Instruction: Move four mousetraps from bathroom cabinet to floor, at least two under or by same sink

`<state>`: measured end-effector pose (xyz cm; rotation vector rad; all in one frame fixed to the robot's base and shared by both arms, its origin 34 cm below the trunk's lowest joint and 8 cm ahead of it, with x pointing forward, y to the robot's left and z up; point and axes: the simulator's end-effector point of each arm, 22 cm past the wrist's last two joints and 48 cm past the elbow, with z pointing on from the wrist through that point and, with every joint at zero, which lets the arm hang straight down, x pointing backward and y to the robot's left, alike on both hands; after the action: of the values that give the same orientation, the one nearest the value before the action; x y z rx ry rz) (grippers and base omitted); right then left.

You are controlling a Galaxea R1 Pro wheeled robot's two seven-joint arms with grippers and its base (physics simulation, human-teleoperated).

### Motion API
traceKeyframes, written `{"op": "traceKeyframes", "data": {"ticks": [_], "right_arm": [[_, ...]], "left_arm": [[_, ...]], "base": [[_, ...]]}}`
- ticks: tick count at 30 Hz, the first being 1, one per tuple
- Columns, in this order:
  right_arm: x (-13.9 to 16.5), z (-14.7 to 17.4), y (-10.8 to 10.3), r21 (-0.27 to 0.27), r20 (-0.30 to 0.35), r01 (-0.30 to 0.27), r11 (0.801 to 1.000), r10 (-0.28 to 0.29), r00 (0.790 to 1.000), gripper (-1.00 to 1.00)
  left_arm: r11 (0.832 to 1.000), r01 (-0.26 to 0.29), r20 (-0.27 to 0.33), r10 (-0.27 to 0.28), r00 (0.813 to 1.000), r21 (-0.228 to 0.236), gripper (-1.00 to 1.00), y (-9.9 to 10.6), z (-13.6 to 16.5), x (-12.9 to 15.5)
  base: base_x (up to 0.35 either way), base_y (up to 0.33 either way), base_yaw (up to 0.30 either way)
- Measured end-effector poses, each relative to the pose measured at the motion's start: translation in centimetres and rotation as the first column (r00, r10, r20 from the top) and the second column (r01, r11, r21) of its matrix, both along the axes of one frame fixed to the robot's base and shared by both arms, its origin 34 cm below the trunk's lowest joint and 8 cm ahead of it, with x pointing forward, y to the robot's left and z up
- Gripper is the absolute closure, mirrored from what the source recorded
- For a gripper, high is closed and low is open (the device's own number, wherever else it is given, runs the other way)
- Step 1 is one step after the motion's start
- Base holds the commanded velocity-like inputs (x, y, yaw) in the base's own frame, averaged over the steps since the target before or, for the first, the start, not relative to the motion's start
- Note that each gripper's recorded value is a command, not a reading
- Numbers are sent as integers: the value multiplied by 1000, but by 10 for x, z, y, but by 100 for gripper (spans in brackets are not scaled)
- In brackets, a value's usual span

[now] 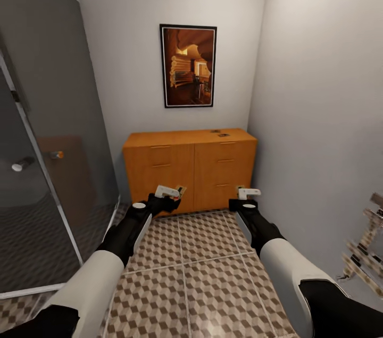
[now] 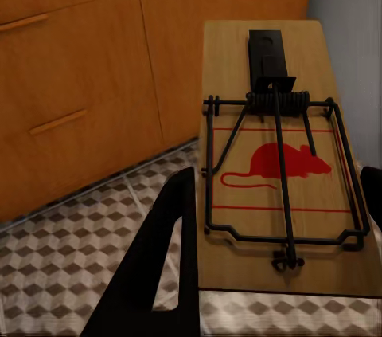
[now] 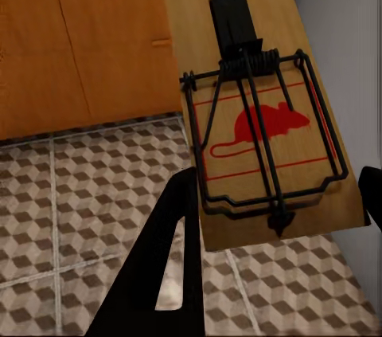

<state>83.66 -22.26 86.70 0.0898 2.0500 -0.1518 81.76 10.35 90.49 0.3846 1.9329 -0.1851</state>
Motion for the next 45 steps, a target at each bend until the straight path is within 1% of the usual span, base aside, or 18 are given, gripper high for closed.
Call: {"op": "traceKeyframes", "data": {"ticks": [9, 14, 18, 20, 22, 24, 25, 26, 29, 32, 33, 34, 37, 39, 42, 45], "right_arm": [[0, 0, 2, -3, -3, -10, 1000, 10, 1000, 100], [1, 4, 15, -53, 7, -53, 997, 53, 999, 100], [1, 6, 23, -69, 9, -69, 995, 69, 998, 100], [1, 6, 23, -71, 10, -64, 995, 65, 998, 100], [1, 8, 19, -79, 13, -38, 996, 39, 999, 100], [0, 9, 26, -79, 13, -32, 996, 33, 999, 100], [-1, 10, 34, -79, 14, -33, 996, 34, 999, 100], [-2, 11, 35, -79, 14, -33, 996, 34, 999, 100], [-5, 7, 36, -85, -13, -36, 996, 35, 999, 100], [-6, 6, 38, -83, -21, -38, 996, 36, 999, 100], [-7, 6, 41, -83, -23, -42, 996, 40, 999, 100], [-7, 6, 41, -84, -24, -42, 996, 40, 999, 100], [-7, 7, 41, -83, -23, -43, 996, 41, 999, 100], [-7, 7, 41, -83, -23, -43, 996, 41, 999, 100], [-7, 8, 41, -83, -23, -43, 996, 41, 999, 100], [-7, 8, 41, -83, -22, -44, 996, 42, 999, 100]], "left_arm": [[1000, 1, 0, -1, 1000, 0, 100, 0, 0, 0], [1000, 1, 7, -1, 1000, -2, 100, 0, 3, 1], [1000, 0, 16, 0, 1000, -3, 100, 0, 7, 1], [1000, 0, 16, 0, 1000, -3, 100, 1, 7, 1], [1000, 0, 15, 0, 1000, -5, 100, 0, 7, 1], [1000, 0, 15, 0, 1000, -6, 100, 0, 7, 1], [1000, 0, 13, 0, 1000, -6, 100, 0, 6, 1], [1000, 0, 12, 0, 1000, -7, 100, 0, 6, 1], [1000, -2, 5, 2, 1000, -23, 100, 0, 5, 0], [999, -5, -4, 5, 1000, -38, 100, 0, 3, -1], [999, -7, -12, 6, 1000, -46, 100, 0, 0, -1], [998, -10, -36, 8, 999, -66, 100, 0, -8, -4], [996, -16, -66, 10, 998, -85, 100, 0, -20, -7], [996, -25, -91, 18, 996, -87, 100, 6, -32, -10], [996, -44, -107, 35, 994, -78, 100, 20, -41, -10], [994, -78, -119, 69, 990, -73, 100, 50, -48, -8]], "base": [[-345, 0, 0], [-345, 0, 0], [-345, 0, 0], [-345, 0, 0], [-345, 0, 47], [-345, 0, 184], [-345, 0, 241], [-345, 0, 252], [-345, 0, 262], [-345, 0, 265], [-345, 0, 266], [-345, 0, 267], [-345, 0, 267], [-345, 0, 267], [-345, 0, 268], [-345, 0, 268]]}}
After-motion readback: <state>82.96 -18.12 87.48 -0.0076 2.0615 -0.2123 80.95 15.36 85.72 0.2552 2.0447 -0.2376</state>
